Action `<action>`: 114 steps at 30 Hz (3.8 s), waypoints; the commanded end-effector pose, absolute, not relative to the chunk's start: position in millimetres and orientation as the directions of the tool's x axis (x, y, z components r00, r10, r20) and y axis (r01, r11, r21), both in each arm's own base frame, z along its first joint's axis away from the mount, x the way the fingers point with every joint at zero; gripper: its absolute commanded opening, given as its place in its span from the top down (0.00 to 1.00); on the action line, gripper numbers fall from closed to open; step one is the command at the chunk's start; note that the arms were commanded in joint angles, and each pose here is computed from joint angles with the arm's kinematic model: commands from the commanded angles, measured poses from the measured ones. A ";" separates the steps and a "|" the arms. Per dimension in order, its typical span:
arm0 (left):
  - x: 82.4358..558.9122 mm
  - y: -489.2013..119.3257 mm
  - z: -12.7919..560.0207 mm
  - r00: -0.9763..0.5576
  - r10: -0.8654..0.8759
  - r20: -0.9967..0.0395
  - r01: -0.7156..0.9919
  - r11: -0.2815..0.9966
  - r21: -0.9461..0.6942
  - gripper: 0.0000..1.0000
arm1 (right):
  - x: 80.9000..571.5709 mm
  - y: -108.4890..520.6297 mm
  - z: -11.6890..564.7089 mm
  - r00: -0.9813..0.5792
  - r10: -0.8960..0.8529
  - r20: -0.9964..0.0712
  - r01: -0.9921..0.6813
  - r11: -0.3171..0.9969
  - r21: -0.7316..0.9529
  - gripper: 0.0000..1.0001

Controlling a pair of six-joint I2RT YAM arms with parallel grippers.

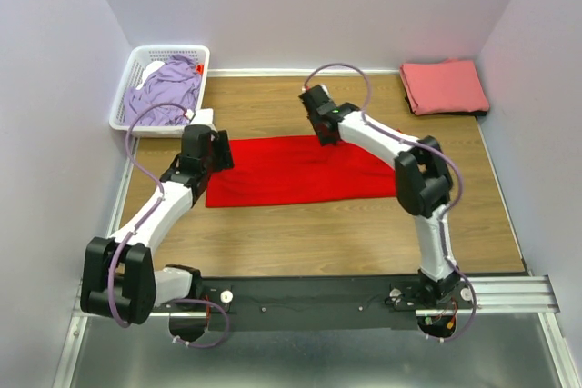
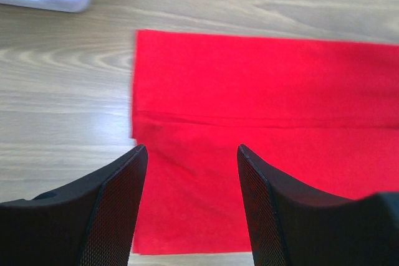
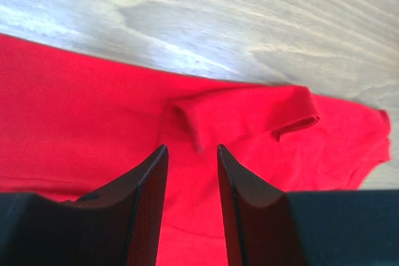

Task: Fold and stack the t-shirts
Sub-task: Fold the tshirt

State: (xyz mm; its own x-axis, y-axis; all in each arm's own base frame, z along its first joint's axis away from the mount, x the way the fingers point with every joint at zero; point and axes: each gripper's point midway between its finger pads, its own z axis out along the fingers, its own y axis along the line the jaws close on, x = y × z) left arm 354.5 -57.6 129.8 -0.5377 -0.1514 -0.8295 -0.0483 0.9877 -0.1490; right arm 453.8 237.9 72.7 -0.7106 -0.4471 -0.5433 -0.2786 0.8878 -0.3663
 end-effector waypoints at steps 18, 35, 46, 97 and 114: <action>395.2 -328.0 154.2 -0.717 -0.129 -0.685 0.412 0.714 -0.567 0.32 | 446.4 128.9 71.9 -0.738 0.522 -0.428 0.160 0.751 0.640 0.65; 425.8 -392.8 91.1 -0.808 -0.104 -0.580 0.359 0.693 -0.625 0.35 | 451.1 123.6 40.9 -0.685 0.649 -0.331 0.303 0.667 0.681 0.66; 438.4 -396.7 67.3 -0.823 -0.116 -0.557 0.319 0.716 -0.620 0.42 | 455.5 121.5 26.6 -0.651 0.703 -0.288 0.361 0.620 0.696 0.66; 453.8 -397.1 42.8 -0.828 -0.124 -0.546 0.283 0.749 -0.599 0.78 | 470.9 116.9 3.5 -0.524 0.832 -0.183 0.443 0.450 0.775 0.80; 461.0 -381.2 53.5 -0.815 -0.133 -0.564 0.281 0.761 -0.585 0.87 | 471.6 105.5 34.1 -0.536 0.801 -0.268 0.381 0.513 0.769 0.99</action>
State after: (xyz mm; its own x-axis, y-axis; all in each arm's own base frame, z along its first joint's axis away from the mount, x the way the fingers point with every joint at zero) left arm 456.7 -392.2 47.9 -0.8241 -0.1321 -0.5508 0.2863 0.7419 -0.6063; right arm 473.0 123.6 23.1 -0.5524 0.8091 -0.2004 0.3839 0.4604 0.8004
